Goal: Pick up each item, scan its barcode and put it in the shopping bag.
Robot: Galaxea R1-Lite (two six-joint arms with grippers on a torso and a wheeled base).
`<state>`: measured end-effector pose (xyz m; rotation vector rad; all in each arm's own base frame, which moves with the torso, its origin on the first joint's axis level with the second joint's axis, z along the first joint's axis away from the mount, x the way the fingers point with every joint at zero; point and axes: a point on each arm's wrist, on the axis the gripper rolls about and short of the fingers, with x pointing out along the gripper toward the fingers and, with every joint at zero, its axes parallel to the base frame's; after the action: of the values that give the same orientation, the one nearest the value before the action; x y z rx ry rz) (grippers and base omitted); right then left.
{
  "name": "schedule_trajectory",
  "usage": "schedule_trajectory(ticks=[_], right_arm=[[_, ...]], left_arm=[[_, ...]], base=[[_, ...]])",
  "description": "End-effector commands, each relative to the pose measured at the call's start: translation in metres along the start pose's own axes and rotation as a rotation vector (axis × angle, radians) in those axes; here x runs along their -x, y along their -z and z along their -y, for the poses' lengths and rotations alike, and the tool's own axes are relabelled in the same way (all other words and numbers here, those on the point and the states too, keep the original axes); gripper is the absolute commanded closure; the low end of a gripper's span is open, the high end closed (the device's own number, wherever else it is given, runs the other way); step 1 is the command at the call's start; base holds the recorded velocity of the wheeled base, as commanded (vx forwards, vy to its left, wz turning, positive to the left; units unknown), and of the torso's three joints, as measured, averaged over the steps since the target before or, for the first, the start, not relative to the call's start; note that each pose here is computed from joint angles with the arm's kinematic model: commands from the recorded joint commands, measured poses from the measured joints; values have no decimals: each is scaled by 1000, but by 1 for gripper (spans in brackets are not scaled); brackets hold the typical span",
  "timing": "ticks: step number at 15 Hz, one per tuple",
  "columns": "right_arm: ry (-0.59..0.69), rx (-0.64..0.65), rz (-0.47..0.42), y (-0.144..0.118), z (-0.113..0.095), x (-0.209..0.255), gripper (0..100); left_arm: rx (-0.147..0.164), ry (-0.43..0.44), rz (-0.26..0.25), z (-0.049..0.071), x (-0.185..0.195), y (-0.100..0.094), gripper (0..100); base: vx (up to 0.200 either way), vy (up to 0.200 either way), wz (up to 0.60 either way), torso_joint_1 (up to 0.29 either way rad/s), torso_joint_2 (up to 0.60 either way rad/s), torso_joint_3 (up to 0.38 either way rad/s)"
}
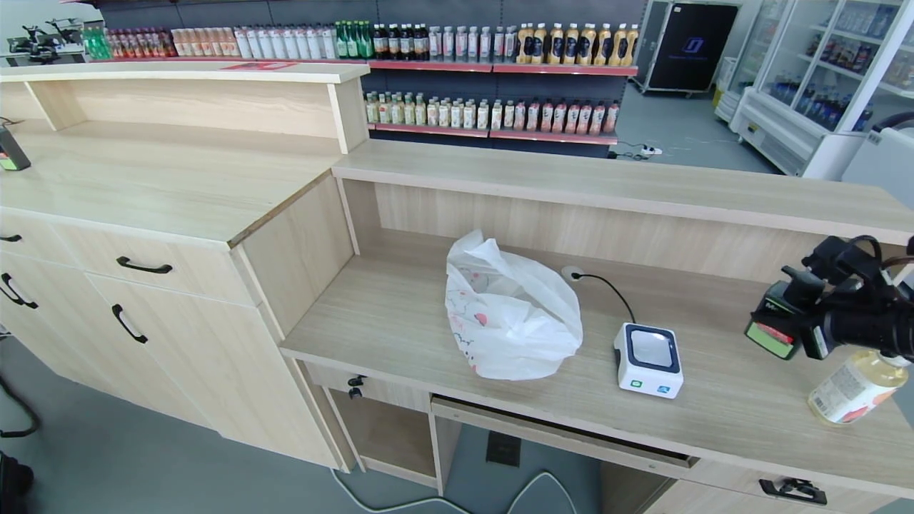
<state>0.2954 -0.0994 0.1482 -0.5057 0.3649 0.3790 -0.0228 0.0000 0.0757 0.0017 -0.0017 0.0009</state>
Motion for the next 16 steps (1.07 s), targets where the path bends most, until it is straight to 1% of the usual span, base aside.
schedule_trajectory(ticks=[1, 3, 6, 7, 8, 11, 13, 16], right_arm=[[33, 23, 25, -6, 0, 21, 100], [49, 44, 65, -15, 0, 20, 100], [91, -5, 147, -32, -6, -1, 100], [71, -43, 185, -37, -9, -11, 100], [40, -69, 193, -37, -13, -24, 100], [2, -74, 189, -32, -10, -57, 100], [-47, -85, 172, -25, -16, -85, 100], [-91, -85, 201, -30, -19, -129, 100]], left_arm=[[0, -1, 1, 0, 0, 0, 0], [0, -1, 0, 0, 0, 0, 0], [0, -1, 1, 0, 0, 0, 0], [0, -1, 0, 0, 0, 0, 0], [0, -1, 0, 0, 0, 0, 0], [0, -1, 0, 0, 0, 0, 0], [0, -1, 0, 0, 0, 0, 0], [0, -1, 0, 0, 0, 0, 0]], base=[[0, 0, 600, 2, -2, 2], [0, 0, 600, 5, 7, 0], [0, 0, 600, 1, -1, 4], [0, 0, 0, 0, 0, 0], [0, 0, 0, 0, 0, 0], [0, 0, 0, 0, 0, 0], [0, 0, 0, 0, 0, 0], [0, 0, 0, 0, 0, 0]])
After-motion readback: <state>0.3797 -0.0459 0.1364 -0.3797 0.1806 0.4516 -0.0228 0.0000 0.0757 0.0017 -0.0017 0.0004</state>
